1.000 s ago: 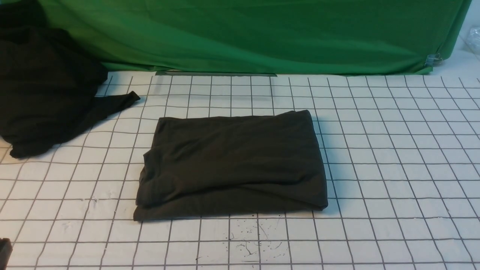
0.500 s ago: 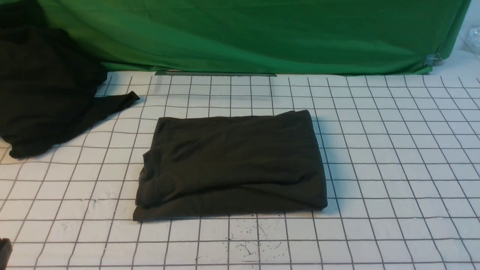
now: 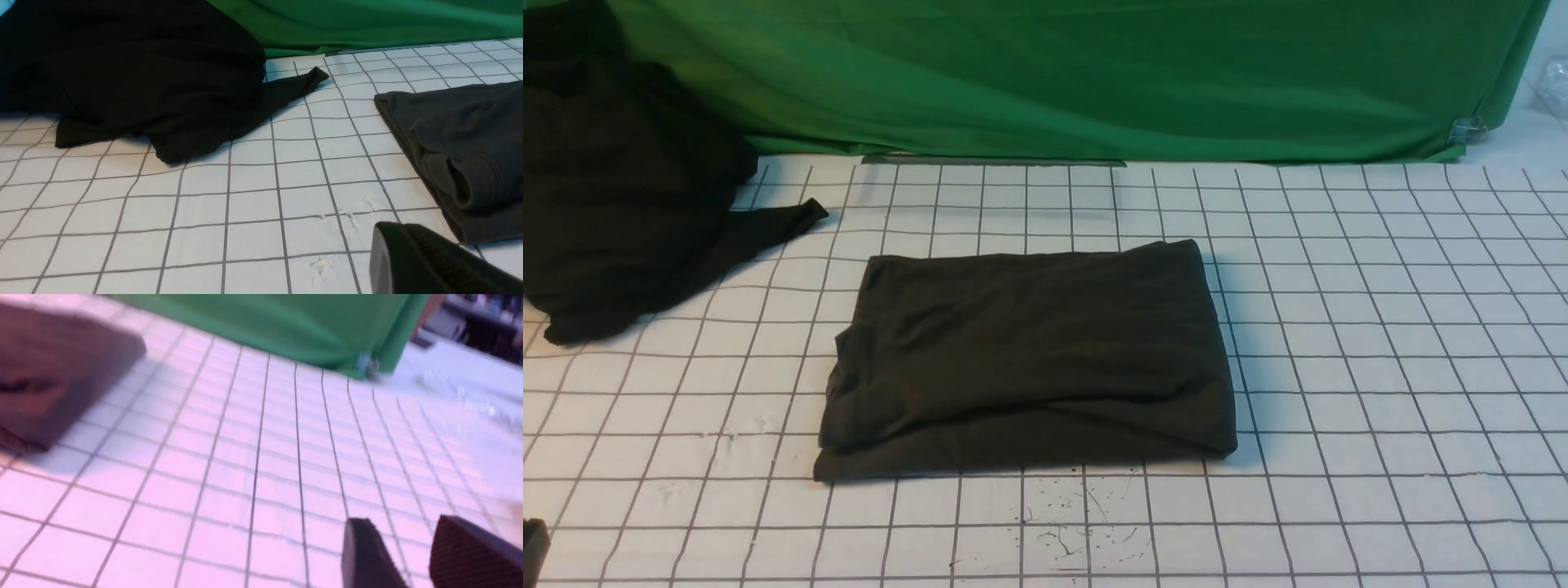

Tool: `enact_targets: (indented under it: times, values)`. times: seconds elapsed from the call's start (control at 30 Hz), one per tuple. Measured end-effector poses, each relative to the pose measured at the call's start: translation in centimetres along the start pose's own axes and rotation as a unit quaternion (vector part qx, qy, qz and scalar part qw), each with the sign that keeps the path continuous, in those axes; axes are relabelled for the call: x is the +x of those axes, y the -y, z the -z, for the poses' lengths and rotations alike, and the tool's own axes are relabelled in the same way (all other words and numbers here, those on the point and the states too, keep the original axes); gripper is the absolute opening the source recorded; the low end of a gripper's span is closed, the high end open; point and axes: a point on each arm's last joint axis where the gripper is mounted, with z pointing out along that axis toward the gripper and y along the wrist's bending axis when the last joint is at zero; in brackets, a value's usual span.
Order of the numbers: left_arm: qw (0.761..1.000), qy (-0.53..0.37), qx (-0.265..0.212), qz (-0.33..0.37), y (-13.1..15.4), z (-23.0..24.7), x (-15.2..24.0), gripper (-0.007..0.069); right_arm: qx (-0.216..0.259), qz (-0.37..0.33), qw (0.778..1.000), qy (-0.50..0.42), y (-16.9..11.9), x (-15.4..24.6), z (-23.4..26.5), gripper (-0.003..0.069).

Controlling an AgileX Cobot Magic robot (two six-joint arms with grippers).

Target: Fold a long-sleeved shirt over a white checkered tablecloth.

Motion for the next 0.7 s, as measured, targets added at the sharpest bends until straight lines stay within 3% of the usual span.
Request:
enact_targets:
  times: [0.7]
  values:
    - [1.0,0.0,0.0,0.0,0.0,0.01,0.0,0.0011,-0.001,-0.005,1.0,-0.008,-0.04,0.27,0.01,0.0241]
